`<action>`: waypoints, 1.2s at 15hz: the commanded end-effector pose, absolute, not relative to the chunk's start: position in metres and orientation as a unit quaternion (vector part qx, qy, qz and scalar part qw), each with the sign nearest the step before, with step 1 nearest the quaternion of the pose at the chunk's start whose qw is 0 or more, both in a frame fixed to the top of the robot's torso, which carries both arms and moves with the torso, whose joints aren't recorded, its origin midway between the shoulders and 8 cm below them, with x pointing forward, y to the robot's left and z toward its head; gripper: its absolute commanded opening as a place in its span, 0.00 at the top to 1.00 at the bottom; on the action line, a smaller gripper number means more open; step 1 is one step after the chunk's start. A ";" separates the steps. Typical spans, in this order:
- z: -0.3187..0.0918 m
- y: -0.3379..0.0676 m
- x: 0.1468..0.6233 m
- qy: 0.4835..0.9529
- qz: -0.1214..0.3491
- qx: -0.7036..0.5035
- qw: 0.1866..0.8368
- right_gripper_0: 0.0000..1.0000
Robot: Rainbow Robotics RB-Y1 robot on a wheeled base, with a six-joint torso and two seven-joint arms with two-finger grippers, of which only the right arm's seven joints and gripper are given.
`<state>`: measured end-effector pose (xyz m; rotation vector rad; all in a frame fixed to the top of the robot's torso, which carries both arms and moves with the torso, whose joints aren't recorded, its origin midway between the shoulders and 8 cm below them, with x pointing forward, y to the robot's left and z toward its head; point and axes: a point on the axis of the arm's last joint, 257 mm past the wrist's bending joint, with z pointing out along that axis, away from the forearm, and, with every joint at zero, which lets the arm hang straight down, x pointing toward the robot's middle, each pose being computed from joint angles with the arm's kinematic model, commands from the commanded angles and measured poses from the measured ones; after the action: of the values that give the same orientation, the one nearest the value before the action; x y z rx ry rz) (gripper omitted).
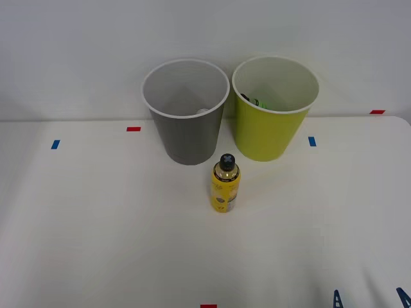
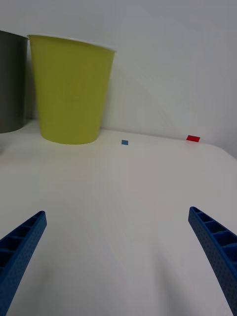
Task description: Put cans in the gray bin, plastic bottles in the light green bin
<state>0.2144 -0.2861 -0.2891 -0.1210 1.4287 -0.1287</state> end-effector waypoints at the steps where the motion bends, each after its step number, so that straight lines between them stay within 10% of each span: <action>1: -0.289 -0.286 0.214 0.654 -0.059 -0.055 0.752 0.00; 18: -0.289 -0.286 0.214 0.654 -0.059 -0.055 0.752 0.00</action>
<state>0.2144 -0.2861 -0.2891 -0.1210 1.4287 -0.1287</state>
